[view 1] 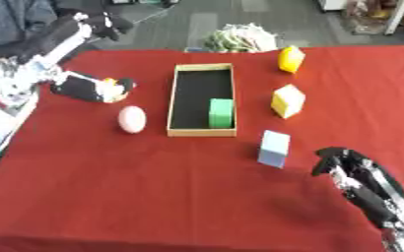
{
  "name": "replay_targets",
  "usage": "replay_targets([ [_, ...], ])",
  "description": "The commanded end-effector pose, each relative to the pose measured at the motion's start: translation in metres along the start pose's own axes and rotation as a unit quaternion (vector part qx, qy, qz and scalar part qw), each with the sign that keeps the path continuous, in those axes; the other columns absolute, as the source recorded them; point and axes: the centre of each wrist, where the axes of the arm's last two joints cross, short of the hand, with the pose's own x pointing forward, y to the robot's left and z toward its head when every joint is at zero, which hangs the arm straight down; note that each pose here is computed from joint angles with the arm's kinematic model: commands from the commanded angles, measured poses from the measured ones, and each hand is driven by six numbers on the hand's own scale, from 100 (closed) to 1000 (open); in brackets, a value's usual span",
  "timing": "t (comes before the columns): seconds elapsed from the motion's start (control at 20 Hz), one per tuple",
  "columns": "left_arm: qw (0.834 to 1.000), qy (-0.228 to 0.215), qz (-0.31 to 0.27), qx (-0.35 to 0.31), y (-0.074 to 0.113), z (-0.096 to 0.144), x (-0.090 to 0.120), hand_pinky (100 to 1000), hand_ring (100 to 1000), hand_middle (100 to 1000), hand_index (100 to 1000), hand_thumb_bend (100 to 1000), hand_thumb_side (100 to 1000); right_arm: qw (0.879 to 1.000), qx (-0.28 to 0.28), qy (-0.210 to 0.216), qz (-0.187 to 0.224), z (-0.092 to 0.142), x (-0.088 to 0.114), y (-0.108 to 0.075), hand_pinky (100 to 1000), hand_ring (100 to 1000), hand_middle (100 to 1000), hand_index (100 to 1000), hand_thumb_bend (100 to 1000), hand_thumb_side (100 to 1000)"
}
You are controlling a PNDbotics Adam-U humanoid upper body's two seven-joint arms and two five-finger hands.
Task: Pick up objects on the table and place them in the box.
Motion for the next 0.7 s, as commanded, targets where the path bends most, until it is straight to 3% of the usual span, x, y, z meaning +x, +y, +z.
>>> replay_targets([
  [0.05, 0.994, 0.039, -0.052, -0.089, 0.001, -0.016, -0.025, 829, 760, 768, 898, 581, 146, 1.0, 0.004, -0.007, 0.008, 0.0, 0.005, -0.004, 730, 577, 526, 717, 100, 429],
  [0.35, 0.973, 0.078, -0.086, -0.197, -0.026, -0.053, -0.056, 840, 752, 770, 896, 671, 182, 1.0, 0.005, -0.007, 0.006, 0.0, 0.004, -0.003, 731, 576, 526, 717, 100, 421],
  [0.7, 0.967, 0.091, -0.09, -0.222, -0.043, -0.066, -0.07, 838, 749, 767, 892, 677, 199, 1.0, 0.006, -0.007, 0.004, 0.0, 0.003, -0.003, 731, 577, 526, 717, 100, 419],
])
